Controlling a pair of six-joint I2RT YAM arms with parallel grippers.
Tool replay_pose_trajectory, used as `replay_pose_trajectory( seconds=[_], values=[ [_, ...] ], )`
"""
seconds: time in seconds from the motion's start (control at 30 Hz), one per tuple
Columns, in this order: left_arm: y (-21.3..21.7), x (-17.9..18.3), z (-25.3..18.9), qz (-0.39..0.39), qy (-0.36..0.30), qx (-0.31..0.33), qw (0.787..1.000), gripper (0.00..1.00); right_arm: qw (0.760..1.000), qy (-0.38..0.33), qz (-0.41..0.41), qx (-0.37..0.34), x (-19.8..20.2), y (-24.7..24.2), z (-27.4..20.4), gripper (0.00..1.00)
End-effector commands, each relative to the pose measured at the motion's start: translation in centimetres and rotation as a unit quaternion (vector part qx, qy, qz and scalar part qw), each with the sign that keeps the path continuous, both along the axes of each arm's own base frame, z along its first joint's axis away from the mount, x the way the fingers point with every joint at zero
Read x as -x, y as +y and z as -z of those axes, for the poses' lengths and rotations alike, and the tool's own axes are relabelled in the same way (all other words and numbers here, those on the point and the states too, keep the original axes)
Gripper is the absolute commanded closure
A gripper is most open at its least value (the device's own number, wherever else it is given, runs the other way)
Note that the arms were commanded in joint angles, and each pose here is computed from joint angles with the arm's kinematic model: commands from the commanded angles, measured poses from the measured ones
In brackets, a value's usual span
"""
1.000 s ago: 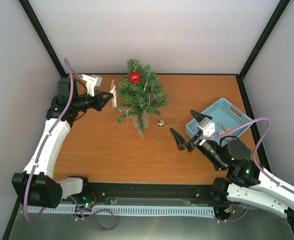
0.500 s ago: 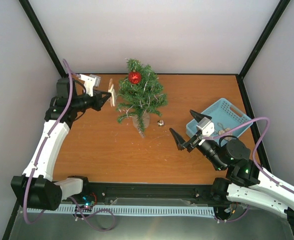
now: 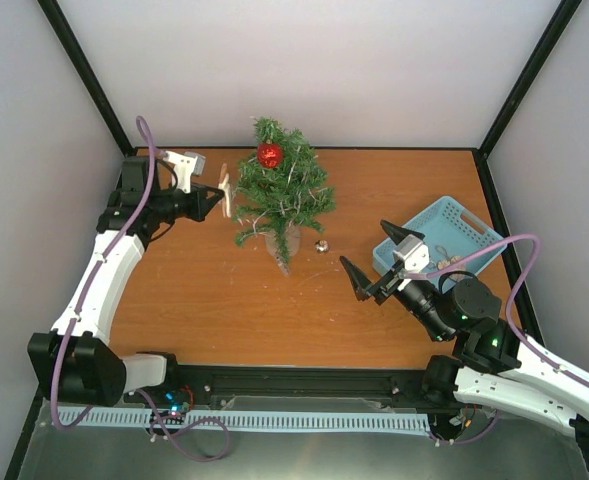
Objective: Decorate the small christmas tree
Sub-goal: Hang the decoration item on the Christmas tree.
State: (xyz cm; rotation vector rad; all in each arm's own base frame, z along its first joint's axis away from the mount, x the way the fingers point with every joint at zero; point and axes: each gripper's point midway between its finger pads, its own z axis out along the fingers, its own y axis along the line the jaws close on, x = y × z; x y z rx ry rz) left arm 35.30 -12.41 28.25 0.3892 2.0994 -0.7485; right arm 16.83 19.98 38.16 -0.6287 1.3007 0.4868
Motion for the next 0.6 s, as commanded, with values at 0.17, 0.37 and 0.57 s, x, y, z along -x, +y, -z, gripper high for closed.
replay_pose_trajectory(
  seconds=[0.17, 0.37, 0.57],
  values=[
    [0.0, 0.1, -1.2, 0.012, -0.022, 0.002, 1.000, 0.99, 1.000, -0.003, 0.008, 0.005, -0.1, -0.2, 0.4, 0.00],
    [-0.5, 0.8, -0.5, 0.033, -0.023, 0.009, 0.999, 0.99, 1.000, -0.001, 0.008, 0.007, -0.2, -0.1, 0.7, 0.00],
    [-0.6, 1.0, 0.9, 0.034, -0.005, 0.013, 0.999, 0.99, 1.000, -0.001, 0.007, 0.009, -0.2, 0.1, 0.8, 0.00]
  ],
)
